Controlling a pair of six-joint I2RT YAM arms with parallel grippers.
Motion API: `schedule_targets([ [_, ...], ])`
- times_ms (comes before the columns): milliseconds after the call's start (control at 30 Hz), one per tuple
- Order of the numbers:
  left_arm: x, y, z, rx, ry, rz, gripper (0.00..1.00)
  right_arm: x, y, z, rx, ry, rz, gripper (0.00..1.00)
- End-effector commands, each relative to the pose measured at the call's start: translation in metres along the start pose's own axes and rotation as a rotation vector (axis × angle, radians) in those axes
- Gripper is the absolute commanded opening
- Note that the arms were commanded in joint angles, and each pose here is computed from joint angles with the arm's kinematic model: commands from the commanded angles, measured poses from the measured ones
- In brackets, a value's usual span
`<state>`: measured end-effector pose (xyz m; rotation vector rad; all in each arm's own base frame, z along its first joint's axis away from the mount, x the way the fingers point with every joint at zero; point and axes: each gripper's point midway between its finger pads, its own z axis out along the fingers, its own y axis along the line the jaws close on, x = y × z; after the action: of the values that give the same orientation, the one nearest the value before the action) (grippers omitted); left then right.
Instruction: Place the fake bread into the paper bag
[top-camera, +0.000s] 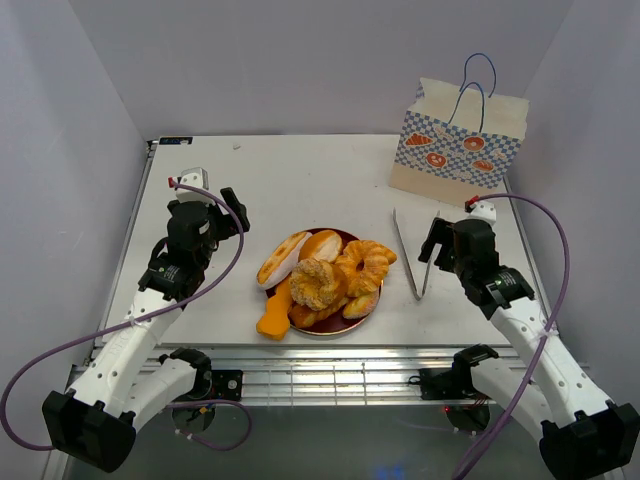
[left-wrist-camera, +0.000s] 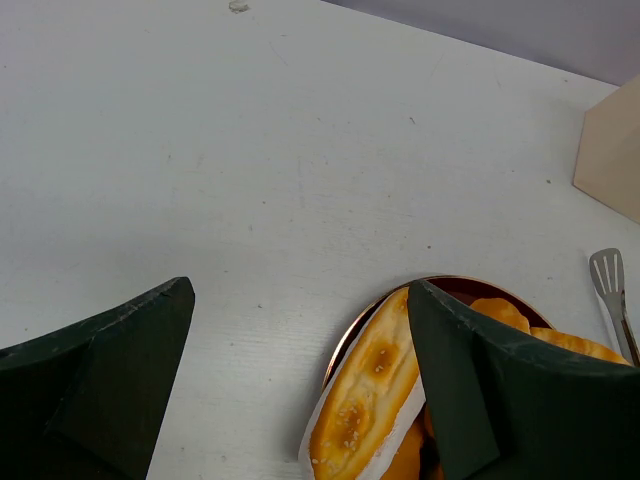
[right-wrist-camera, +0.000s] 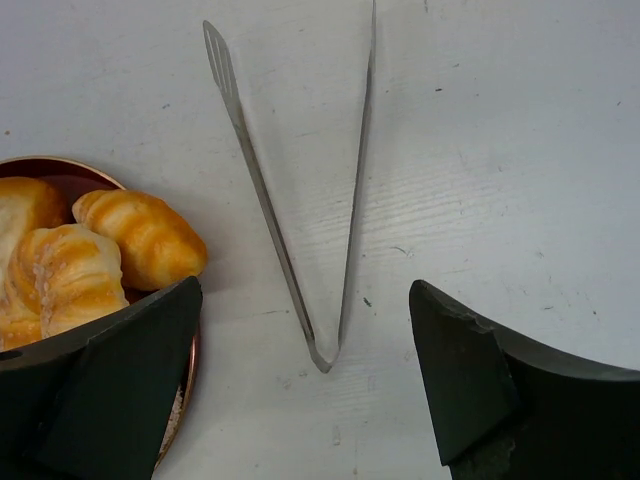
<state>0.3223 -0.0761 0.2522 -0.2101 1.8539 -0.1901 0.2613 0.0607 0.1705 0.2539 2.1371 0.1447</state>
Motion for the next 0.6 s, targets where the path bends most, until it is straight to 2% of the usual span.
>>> schedule_targets([
  [0,-0.014,-0.004,-0.004,0.010,-0.033,-0.013,0.98,-0.004,0.002,0.003,0.006,0.010,-0.006,0.90],
  [167,-0.014,-0.004,-0.004,0.012,-0.030,-0.005,0.98,0.005,0.000,-0.001,-0.005,0.014,0.008,0.90],
  [333,-0.012,-0.004,-0.003,0.012,-0.021,-0.002,0.98,0.009,0.017,-0.007,-0.168,-0.036,-0.087,0.90],
  [567,-0.008,-0.006,0.000,0.013,0.006,0.011,0.98,0.056,0.005,0.002,-0.106,0.198,-0.196,0.90],
])
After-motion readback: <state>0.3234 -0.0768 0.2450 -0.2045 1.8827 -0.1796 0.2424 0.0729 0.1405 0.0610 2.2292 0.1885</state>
